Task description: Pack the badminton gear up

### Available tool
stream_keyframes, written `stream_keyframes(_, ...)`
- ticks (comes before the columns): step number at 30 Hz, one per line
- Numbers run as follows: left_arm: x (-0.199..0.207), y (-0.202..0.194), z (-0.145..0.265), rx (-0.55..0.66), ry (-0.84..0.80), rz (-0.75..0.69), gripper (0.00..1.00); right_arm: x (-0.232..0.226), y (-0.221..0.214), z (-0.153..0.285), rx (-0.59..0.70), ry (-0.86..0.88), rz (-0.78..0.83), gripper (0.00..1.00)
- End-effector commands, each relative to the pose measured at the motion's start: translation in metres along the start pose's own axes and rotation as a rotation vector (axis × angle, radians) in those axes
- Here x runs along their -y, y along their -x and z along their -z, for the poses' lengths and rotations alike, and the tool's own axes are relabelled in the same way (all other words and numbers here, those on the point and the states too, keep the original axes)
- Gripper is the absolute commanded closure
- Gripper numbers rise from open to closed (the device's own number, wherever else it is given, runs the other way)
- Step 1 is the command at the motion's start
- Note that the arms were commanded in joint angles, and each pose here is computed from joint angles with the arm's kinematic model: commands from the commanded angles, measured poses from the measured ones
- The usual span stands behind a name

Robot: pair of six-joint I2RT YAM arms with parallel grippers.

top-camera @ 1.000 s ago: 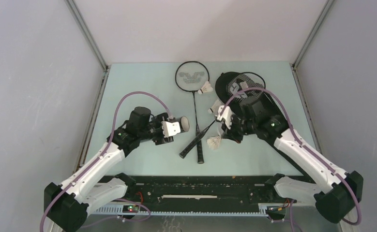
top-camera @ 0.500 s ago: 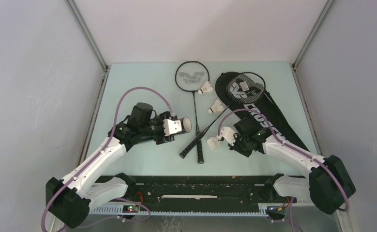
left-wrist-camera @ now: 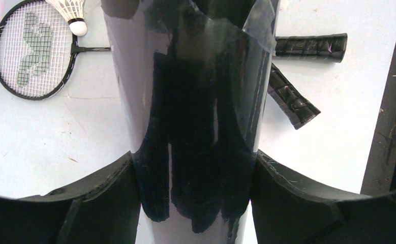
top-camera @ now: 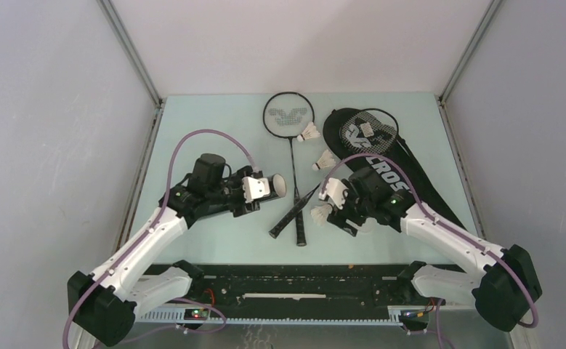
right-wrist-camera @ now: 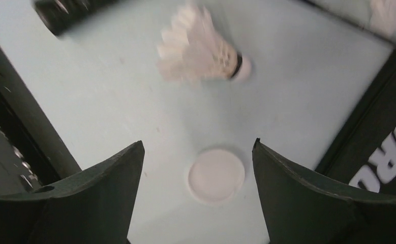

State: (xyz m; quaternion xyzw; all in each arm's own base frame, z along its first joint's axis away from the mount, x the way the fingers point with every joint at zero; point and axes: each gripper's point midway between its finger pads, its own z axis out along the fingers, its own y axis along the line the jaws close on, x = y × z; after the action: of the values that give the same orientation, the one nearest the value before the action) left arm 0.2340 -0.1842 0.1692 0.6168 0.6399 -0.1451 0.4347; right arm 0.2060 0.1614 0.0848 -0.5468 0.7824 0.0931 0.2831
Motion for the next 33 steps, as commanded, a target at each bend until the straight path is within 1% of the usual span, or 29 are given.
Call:
stream_keyframes(1,-0.011,0.024,0.012,0.090,0.043,0.019,0.73,-0.006,0.070,-0.001,0.202,-0.004,-0.007,0.13)
stream_keyframes(4,-0.014,0.022,0.016,0.092,0.056,0.039,0.73,0.000,0.084,-0.016,0.182,-0.067,-0.034,0.15)
stream_keyframes(8,-0.016,0.018,0.019,0.090,0.072,0.054,0.73,0.011,0.092,-0.034,0.129,-0.163,-0.055,0.17)
stream_keyframes(12,-0.015,0.015,0.020,0.088,0.079,0.057,0.73,0.017,0.088,-0.050,0.067,-0.203,-0.055,0.20)
stream_keyframes(14,-0.015,0.014,0.020,0.088,0.080,0.056,0.73,0.020,0.081,-0.057,0.028,-0.217,-0.055,0.24)
stream_keyframes(17,-0.015,0.015,0.022,0.091,0.082,0.051,0.73,0.026,0.069,-0.062,-0.030,-0.252,-0.043,0.34)
stream_keyframes(20,-0.014,0.016,0.022,0.095,0.078,0.046,0.72,0.033,0.063,-0.064,-0.067,-0.277,-0.029,0.47)
stream_keyframes(22,-0.013,0.017,0.021,0.100,0.071,0.038,0.72,0.036,0.063,-0.060,-0.070,-0.274,-0.039,0.62)
stream_keyframes(25,-0.010,0.018,0.021,0.107,0.049,0.003,0.72,0.046,0.075,-0.040,-0.017,-0.270,-0.050,0.81)
stream_keyframes(27,-0.005,0.015,0.020,0.101,0.021,-0.026,0.72,0.055,0.089,-0.019,0.064,-0.258,-0.065,0.95)
stream_keyframes(28,-0.004,0.014,0.019,0.096,0.009,-0.040,0.72,0.057,0.100,-0.005,0.120,-0.237,-0.066,0.99)
stream_keyframes(31,0.001,0.010,0.018,0.074,-0.027,-0.086,0.73,0.045,0.131,0.040,0.325,-0.087,-0.049,1.00)
stream_keyframes(32,0.000,0.011,0.018,0.072,-0.034,-0.100,0.73,0.034,0.143,0.055,0.408,0.002,-0.033,1.00)
stream_keyframes(33,0.001,0.012,0.018,0.075,-0.042,-0.109,0.73,0.028,0.152,0.071,0.473,0.049,-0.018,1.00)
